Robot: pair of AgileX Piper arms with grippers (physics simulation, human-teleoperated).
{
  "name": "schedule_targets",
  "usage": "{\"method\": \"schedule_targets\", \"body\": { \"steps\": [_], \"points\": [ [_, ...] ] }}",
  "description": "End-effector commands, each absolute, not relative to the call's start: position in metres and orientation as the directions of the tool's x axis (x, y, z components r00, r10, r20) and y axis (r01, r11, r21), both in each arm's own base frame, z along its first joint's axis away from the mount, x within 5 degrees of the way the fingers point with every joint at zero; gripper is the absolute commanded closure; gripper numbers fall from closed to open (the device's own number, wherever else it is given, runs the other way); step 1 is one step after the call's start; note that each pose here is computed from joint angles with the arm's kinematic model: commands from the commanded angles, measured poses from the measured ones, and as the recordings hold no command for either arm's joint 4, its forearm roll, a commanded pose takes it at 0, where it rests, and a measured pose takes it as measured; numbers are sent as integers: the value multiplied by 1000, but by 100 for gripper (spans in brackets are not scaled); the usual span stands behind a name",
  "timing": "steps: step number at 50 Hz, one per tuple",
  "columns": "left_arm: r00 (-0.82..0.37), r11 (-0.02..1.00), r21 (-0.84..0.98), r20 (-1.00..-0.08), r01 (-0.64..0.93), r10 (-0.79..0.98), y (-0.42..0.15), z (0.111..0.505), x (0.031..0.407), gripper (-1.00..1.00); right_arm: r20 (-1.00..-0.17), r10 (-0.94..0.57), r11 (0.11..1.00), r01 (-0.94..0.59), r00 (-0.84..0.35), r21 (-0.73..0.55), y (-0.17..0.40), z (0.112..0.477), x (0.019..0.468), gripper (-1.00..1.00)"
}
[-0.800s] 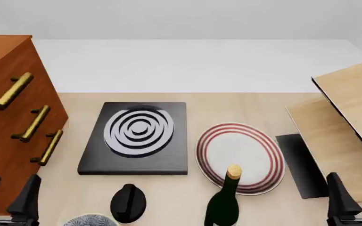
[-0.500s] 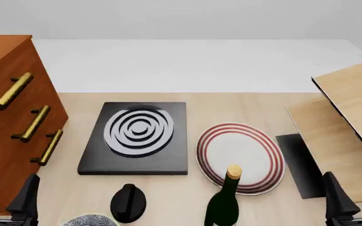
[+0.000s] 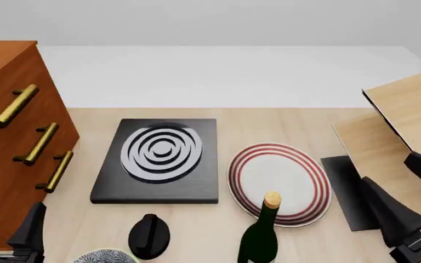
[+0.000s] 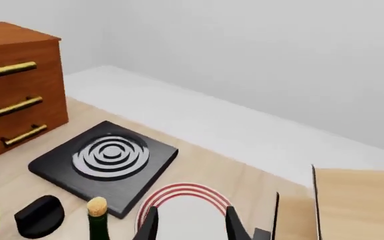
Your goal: Pick up the akita bowl and put it on the plate.
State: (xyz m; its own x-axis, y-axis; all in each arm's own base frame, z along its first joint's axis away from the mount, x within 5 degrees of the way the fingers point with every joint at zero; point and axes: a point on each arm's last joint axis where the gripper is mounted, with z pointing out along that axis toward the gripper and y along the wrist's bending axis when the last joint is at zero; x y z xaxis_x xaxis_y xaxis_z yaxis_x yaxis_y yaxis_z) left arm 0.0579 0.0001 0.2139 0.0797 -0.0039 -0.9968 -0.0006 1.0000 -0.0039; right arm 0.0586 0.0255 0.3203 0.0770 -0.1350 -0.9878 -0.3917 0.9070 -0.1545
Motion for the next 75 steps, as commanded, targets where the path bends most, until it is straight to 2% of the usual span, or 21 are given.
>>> {"method": "schedule_targets", "body": {
  "steps": [1,5,15,21,27,47,62,75],
  "points": [
    [79,1000,-4,-997,-1,-4,0,214,58,-100,-967,-229,809,-529,116,-255,42,375,65,-100],
    [79,1000,-5,-997,-2,-4,0,214,58,-100,-956,-262,769,-571,131,-289,50,394,69,-100],
    [79,1000,-5,-997,-2,-4,0,214,58,-100,-935,-320,667,-664,154,-338,77,415,84,-100],
    [79,1000,-5,-997,-2,-4,0,214,58,-100,-929,-337,641,-685,154,-346,87,423,90,-100],
    [79,1000,-5,-997,-2,-5,0,214,58,-100,-910,-381,572,-732,163,-370,106,425,96,-100],
    [79,1000,-5,-997,-2,-5,0,214,58,-100,-859,-493,402,-841,134,-362,168,407,114,-100],
    [79,1000,-5,-997,-2,-4,0,214,59,-100,-858,-508,358,-887,77,-292,213,392,124,-100],
    [79,1000,-4,-997,-3,-4,0,214,59,-100,-817,-575,307,-918,31,-251,259,351,135,-100]
  ]
}}
